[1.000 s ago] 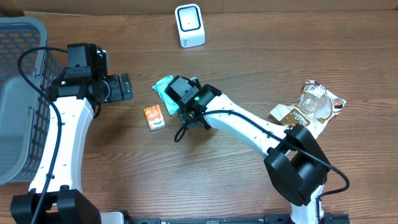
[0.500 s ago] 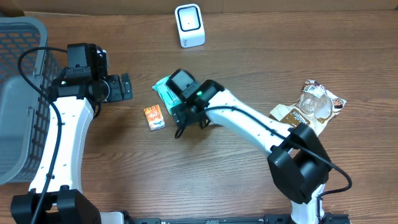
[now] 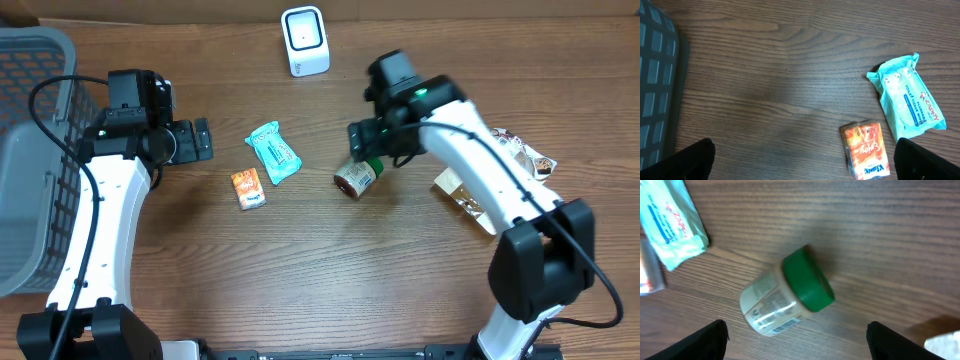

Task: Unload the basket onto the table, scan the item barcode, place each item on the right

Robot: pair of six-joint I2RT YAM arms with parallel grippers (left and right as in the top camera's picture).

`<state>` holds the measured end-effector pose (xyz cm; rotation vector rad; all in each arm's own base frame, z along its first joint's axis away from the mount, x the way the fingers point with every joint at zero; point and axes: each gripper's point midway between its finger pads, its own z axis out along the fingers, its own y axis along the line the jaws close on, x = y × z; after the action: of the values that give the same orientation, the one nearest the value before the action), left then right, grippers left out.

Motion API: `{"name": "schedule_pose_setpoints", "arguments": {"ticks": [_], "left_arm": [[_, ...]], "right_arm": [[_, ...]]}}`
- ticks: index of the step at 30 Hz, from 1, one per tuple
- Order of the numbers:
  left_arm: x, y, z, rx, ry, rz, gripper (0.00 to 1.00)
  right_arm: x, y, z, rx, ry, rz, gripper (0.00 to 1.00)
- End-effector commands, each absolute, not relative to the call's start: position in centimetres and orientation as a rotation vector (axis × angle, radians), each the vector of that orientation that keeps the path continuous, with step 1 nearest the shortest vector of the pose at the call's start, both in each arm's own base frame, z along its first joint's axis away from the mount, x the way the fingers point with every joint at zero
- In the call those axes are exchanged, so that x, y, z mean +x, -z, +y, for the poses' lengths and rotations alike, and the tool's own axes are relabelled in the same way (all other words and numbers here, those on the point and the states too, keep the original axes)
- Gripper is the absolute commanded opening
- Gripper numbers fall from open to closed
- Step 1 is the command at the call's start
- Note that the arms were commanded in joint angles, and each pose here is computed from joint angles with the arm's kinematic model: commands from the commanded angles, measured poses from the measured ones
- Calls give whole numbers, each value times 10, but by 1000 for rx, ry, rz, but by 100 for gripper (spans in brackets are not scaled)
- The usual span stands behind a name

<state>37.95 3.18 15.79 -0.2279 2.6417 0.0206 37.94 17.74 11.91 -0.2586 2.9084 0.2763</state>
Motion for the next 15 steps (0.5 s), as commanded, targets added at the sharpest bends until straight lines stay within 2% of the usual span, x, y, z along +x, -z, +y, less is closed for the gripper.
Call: {"name": "schedule_pose_setpoints", "arguments": {"ticks": [1, 6, 9, 15], "left_arm": [[379, -155, 35, -198, -44, 2653, 100], [379, -155, 35, -198, -44, 2653, 99], [379, -155, 35, -198, -44, 2653, 100], [379, -155, 35, -198, -44, 2653, 100]], "right_arm": [[391, -139, 172, -398, -589, 2821, 90], [401, -132, 159, -492, -942, 2725, 90], [404, -109, 156, -456, -999, 2766, 88], [393, -76, 176, -573, -1089, 2801, 84]]}}
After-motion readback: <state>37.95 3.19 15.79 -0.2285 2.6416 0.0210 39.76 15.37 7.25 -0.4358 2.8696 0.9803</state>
